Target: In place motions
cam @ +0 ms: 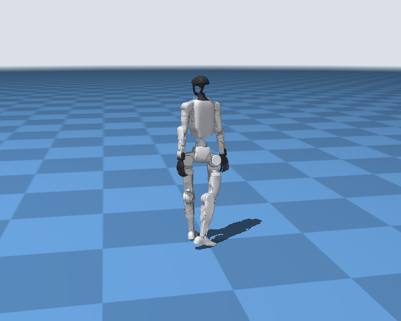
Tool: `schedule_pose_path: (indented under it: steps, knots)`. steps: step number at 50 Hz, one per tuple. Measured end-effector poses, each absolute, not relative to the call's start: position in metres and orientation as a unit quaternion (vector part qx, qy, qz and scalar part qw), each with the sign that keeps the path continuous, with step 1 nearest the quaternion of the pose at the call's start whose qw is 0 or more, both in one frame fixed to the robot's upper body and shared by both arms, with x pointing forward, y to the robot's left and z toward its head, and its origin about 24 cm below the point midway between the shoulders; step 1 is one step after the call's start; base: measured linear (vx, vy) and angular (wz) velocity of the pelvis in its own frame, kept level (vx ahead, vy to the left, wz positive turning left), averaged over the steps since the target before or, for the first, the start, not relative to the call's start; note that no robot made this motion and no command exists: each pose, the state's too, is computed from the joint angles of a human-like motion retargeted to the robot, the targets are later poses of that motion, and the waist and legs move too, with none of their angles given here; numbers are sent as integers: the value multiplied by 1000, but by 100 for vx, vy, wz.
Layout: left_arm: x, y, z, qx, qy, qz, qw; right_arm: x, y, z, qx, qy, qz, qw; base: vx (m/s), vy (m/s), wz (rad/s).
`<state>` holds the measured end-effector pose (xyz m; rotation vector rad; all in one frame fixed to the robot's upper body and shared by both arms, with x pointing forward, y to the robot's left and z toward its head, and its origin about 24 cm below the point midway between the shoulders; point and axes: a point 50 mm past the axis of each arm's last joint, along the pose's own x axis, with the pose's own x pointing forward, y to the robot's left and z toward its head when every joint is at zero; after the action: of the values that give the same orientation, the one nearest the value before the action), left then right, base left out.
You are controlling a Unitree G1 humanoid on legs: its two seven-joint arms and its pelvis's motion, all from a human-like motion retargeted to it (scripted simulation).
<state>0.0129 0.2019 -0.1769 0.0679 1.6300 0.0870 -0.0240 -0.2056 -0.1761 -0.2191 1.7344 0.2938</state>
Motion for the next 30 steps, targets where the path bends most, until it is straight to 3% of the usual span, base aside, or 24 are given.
schedule_pose_path:
  steps: [11,21,30]
  knots:
    - [8,198,-177,-6,735,55,675,17,-192,-179,-106,707,157,681,5,1,-62]
    - [8,195,-178,-91,713,105,687,26,-177,-180,-119,693,207,681,-8,-19,-79]
    - [-20,205,-176,-77,740,96,661,42,-177,-179,-148,680,231,679,-45,-21,-176]
